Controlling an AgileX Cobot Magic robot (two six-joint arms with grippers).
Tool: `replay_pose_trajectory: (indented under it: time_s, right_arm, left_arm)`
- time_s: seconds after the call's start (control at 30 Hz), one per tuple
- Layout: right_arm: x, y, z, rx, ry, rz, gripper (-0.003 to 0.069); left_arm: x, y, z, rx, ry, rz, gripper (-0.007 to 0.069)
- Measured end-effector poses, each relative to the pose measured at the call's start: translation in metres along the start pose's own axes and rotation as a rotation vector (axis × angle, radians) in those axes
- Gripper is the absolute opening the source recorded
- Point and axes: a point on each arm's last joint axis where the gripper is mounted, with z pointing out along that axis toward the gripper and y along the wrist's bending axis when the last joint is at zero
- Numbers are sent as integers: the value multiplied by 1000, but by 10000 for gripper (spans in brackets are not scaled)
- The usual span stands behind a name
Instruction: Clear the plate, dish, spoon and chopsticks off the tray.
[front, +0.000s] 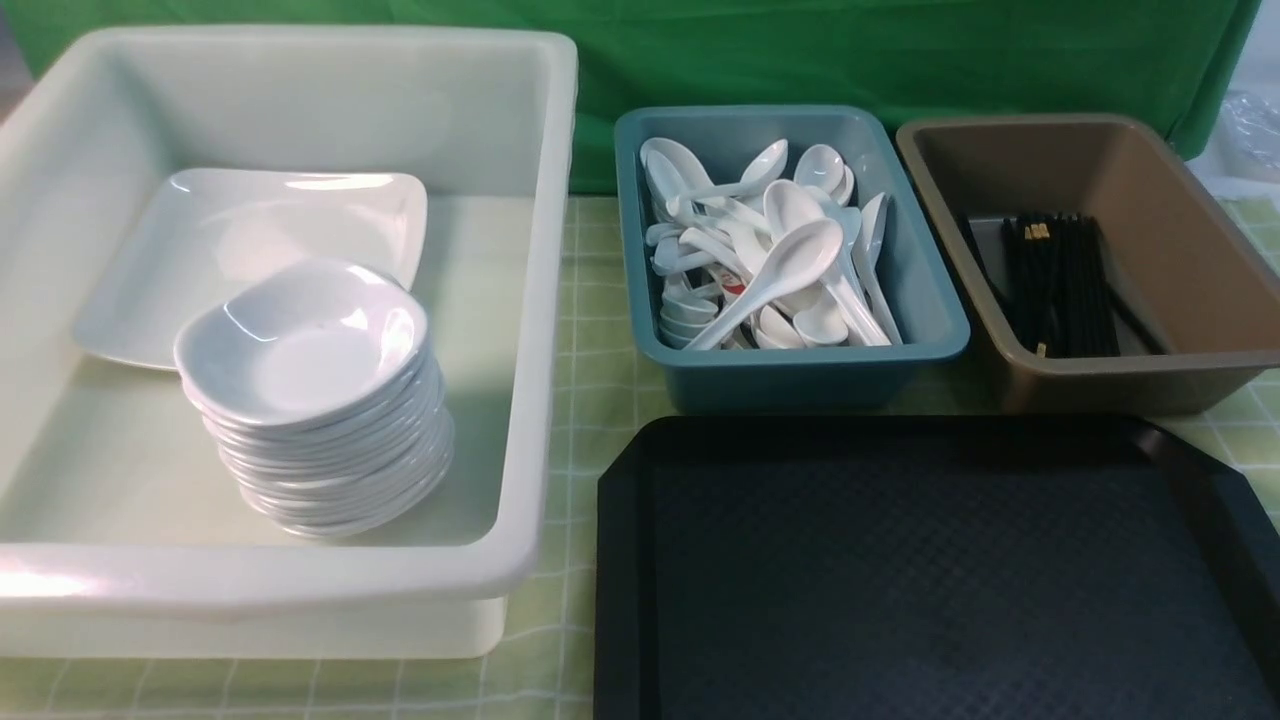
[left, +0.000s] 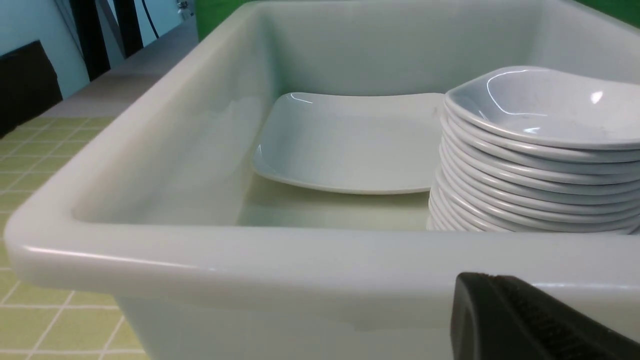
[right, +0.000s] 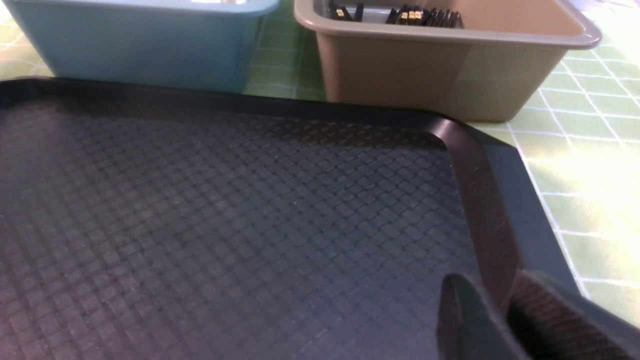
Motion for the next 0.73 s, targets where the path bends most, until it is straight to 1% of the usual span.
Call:
replay_pose_trajectory:
  time_s: [0.73]
  right_arm:
    - [0, 0, 0, 0, 0, 1, 218]
  left_arm:
    - [0, 0, 0, 0, 0, 2, 21]
